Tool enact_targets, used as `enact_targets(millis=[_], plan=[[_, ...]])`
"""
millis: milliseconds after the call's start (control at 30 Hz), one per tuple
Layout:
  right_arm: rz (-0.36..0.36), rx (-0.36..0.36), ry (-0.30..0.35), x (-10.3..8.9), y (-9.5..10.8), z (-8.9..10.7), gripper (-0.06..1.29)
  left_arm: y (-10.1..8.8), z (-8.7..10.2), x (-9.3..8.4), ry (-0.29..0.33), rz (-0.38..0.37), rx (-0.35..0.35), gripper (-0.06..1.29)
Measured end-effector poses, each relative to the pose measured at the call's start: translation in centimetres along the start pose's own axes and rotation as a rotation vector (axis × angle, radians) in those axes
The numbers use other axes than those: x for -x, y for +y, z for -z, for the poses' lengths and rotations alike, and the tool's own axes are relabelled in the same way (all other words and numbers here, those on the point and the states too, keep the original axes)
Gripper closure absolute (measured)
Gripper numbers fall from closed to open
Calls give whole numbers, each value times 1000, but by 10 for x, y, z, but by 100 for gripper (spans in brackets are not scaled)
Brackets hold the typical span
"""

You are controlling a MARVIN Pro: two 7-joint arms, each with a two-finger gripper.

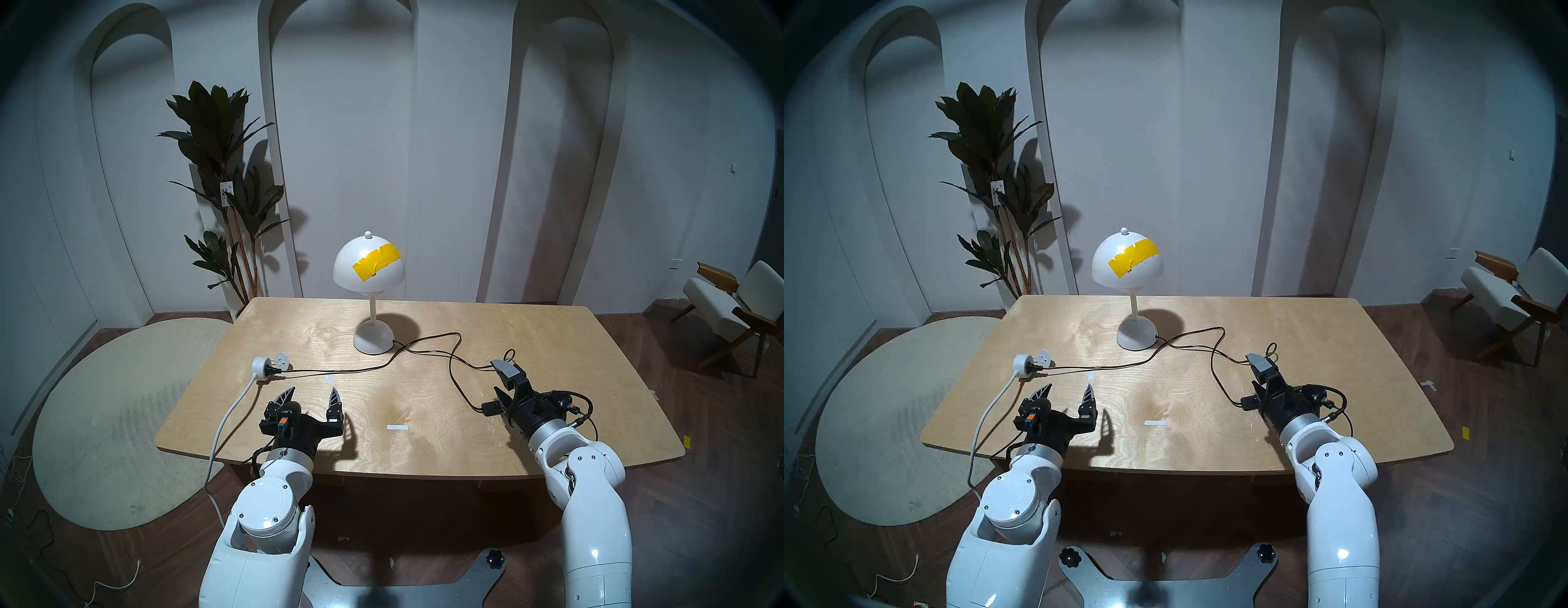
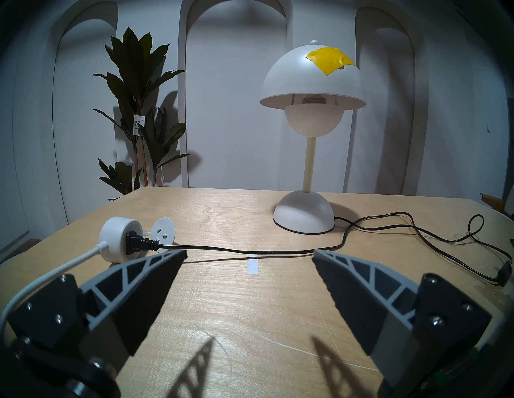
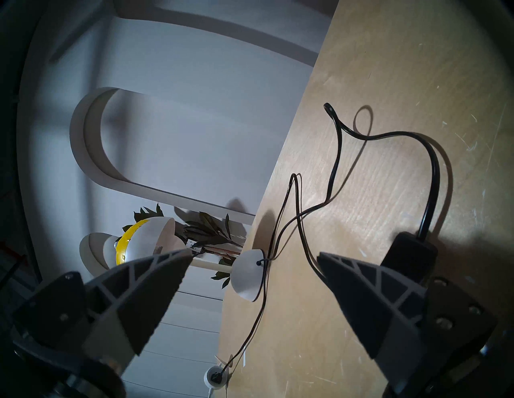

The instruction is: Turn on the table lamp by pressing the switch

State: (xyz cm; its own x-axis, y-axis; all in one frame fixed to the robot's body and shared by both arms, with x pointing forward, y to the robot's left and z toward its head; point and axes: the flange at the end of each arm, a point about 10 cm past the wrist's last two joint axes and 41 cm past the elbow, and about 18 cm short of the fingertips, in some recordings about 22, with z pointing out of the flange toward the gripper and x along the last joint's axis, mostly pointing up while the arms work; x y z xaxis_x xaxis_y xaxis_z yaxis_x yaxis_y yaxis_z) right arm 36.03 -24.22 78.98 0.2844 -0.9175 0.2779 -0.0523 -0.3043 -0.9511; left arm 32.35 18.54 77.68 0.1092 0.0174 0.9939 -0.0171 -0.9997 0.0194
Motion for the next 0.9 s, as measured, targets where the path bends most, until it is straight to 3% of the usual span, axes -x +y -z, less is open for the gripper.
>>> enact_targets(millis=[567,900], plan=[[-16,41,18,-10,16,-2,1,0,0,0,0,0,0,0],[-12,47,9,-17,10,-3,1,0,0,0,0,0,0,0]])
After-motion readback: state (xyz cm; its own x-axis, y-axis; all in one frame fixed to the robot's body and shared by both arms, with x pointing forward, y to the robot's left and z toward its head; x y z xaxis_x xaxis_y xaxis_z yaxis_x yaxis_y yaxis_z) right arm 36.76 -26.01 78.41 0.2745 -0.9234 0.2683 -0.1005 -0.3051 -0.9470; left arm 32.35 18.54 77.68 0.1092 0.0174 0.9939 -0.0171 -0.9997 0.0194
